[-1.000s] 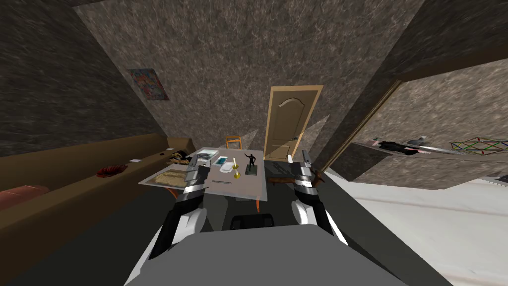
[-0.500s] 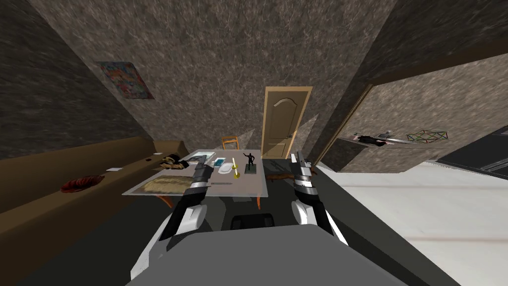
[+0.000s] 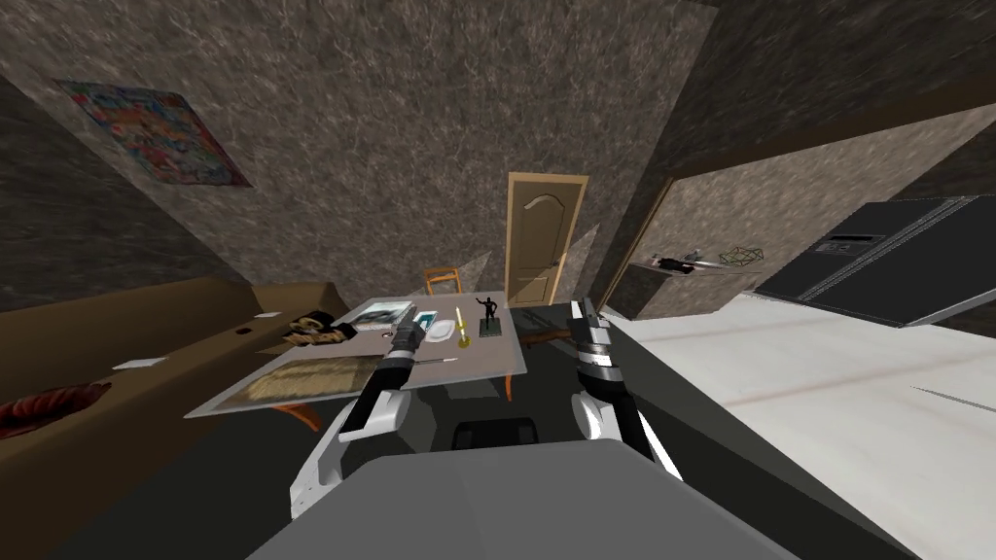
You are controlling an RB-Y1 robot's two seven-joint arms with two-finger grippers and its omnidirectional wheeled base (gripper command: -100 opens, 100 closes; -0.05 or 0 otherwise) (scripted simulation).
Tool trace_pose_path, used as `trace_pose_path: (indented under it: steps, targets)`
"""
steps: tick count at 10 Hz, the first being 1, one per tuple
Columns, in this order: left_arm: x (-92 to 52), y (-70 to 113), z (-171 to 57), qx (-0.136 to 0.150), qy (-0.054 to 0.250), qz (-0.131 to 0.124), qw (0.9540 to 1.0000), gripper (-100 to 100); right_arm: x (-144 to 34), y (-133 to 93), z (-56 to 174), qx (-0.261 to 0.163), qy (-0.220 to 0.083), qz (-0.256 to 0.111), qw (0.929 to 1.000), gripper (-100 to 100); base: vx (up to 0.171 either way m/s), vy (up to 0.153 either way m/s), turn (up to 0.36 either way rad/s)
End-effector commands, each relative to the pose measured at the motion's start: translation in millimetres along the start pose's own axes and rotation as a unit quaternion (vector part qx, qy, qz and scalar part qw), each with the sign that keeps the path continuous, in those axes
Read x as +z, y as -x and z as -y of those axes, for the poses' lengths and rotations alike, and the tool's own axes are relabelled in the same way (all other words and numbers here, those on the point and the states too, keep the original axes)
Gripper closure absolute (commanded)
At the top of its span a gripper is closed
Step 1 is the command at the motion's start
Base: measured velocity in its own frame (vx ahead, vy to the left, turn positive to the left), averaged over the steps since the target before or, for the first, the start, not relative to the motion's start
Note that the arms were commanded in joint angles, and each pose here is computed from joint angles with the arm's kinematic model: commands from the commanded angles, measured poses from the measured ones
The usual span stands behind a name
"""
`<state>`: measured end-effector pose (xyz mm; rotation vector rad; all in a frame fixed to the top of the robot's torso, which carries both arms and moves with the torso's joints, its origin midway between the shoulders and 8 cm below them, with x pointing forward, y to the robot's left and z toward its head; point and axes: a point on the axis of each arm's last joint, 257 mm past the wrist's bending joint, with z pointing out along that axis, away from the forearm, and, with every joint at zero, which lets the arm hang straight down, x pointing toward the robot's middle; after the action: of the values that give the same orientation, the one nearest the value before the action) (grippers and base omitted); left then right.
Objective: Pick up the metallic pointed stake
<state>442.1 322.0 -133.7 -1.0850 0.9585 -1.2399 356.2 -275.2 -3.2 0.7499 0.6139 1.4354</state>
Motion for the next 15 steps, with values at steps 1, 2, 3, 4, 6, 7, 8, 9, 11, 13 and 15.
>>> trace_pose_path:
  steps: [1, 2, 3, 4, 6, 7, 8, 9, 11, 13, 15]
  targets:
    - [6.7, 5.8, -23, -0.002, 0.03, 0.004, 0.9995, -100, 0.0, 0, 0, 0.0, 0.0, 0.0, 1.0, 0, -0.03, 0.087, -0.211]
    - [12.9, 8.6, -34, -0.004, 0.044, 0.007, 0.999, -100, 0.0, 0, 0, 0.0, 0.0, 0.0, 1.0, 0, -0.05, 0.134, -0.344]
    - [10.5, 11.2, -48, -0.004, 0.061, 0.01, 0.9981, -100, 0.1, 0, 0, 0.0, 0.0, 0.0, 1.0, 0, -0.049, 0.111, -0.097]
    - [15.6, 15.0, -63, -0.006, 0.082, 0.015, 0.9965, -100, 0.0, 0, 0, 0.0, 0.0, 0.0, 1.0, 0, -0.064, 0.086, -0.198]
    - [19.3, 20.1, -83, -0.009, 0.109, 0.021, 0.9938, -100, 0.0, 0, 0, 0.0, 0.0, 0.0, 1.0, 0, -0.058, 0.075, -0.133]
    - [17.0, 21.7, -91, -0.009, 0.117, 0.023, 0.9928, -100, 0.0, 0, 0, 0.0, 0.0, 0.0, 1.0, 0, -0.052, 0.065, -0.136]
    - [22.4, 25.4, -101, -0.012, 0.135, 0.029, 0.9903, -100, 0.0, 0, 0, 0.0, 0.0, 0.0, 1.0, 0, -0.054, 0.086, -0.229]
    - [18.4, 27.9, -113, -0.012, 0.147, 0.031, 0.9886, -100, 0.0, 0, 0, 0.0, 0.0, 0.0, 1.0, 0, -0.056, 0.074, -0.151]
    - [18.4, 34.6, -136, -0.016, 0.178, 0.04, 0.9831, -100, 0.0, 0, 0, 0.0, 0.0, 0.0, 1.0, 0, -0.046, 0.076, -0.185]
    - [16.9, 41.9, -159, -0.02, 0.209, 0.051, 0.9764, -100, 0.0, 0, 0, 0.0, 0.0, 0.0, 1.0, 0, -0.059, 0.069, -0.18]
    - [15.8, 48.7, -177, -0.025, 0.236, 0.061, 0.9695, -100, 0.0, 0, 0, 0.0, 0.0, 0.0, 1.0, 0, -0.057, 0.051, -0.16]
